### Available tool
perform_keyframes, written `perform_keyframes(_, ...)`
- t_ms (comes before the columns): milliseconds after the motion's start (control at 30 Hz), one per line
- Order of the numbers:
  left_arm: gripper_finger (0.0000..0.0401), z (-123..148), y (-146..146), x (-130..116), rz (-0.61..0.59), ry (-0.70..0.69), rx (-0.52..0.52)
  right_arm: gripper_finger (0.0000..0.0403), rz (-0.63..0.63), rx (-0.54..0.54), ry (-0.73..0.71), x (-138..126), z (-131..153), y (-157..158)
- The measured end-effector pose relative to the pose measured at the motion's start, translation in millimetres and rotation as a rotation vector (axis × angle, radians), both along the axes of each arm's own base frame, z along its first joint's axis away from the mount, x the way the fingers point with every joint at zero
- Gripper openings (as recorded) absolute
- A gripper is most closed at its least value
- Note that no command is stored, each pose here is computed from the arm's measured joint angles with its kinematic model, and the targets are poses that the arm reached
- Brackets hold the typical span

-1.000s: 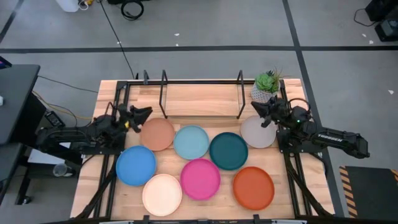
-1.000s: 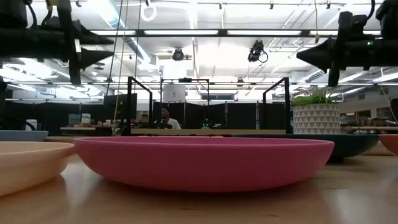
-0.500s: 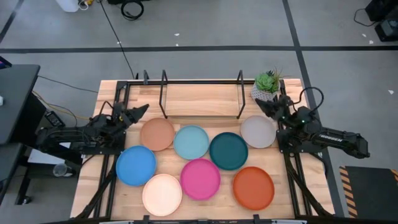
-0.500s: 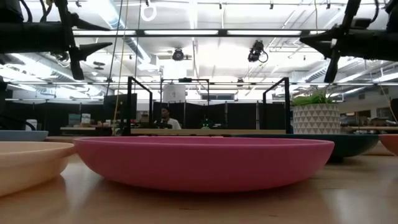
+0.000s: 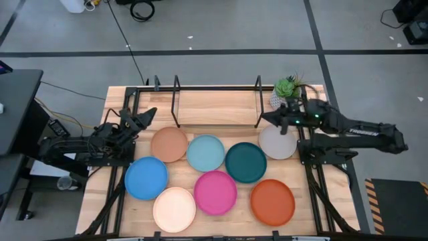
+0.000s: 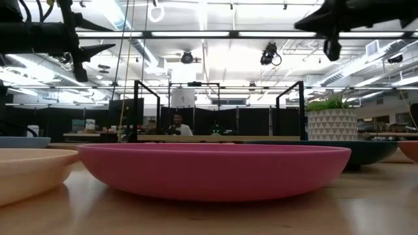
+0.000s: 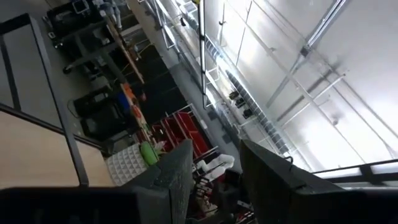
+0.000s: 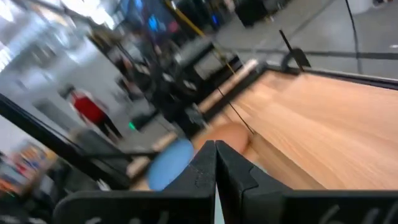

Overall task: Place and stack plates onto a shelf
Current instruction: Put the dark blue plate on the shelf

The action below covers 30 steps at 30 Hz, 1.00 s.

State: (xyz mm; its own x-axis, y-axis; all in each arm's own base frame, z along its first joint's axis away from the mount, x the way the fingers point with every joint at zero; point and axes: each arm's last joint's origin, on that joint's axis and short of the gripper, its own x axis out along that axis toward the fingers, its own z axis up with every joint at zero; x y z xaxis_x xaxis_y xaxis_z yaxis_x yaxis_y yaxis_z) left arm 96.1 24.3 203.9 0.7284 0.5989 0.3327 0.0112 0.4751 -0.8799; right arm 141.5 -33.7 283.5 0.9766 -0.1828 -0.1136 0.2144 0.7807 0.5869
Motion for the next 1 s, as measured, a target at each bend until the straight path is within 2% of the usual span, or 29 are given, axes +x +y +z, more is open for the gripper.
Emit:
perform_keyframes(100, 0.0141, 2.7, -0.6, -0.8, -0.021, -0.033, 0.006, 0.0009, 0.01, -0.02, 0.087, 14.8, -2.2, -2.1)
perform_keyframes(167, 0.0141, 11.2, -2.1, -3.3, -0.056, -0.09, 0.053, 0.0009, 0.037, -0.006, 0.137, 25.2, -7.6, -2.9)
perform_keyframes(367, 0.0141, 76.7, -9.5, -18.8, -0.164, -0.194, 0.306, 0.0009, 0.125, 0.053, 0.294, 51.3, -25.0, 1.9)
perform_keyframes(467, 0.0141, 108.2, -10.9, -27.9, -0.136, -0.141, 0.383, 0.0009, 0.152, 0.026, 0.414, 65.0, -31.5, 6.2)
perform_keyframes(600, 0.0141, 139.5, -11.1, -34.0, -0.118, 0.016, 0.411, 0.0009, 0.208, -0.037, 0.575, 83.8, -39.5, 10.1)
perform_keyframes(800, 0.0141, 162.6, -10.5, -20.8, -0.172, 0.187, 0.395, 0.0019, 0.316, -0.128, 0.727, 109.6, -39.9, 13.3)
perform_keyframes(1000, 0.0141, 173.5, -10.8, 1.8, -0.259, 0.244, 0.419, 0.0037, 0.351, -0.189, 0.748, 128.8, -30.4, 11.3)
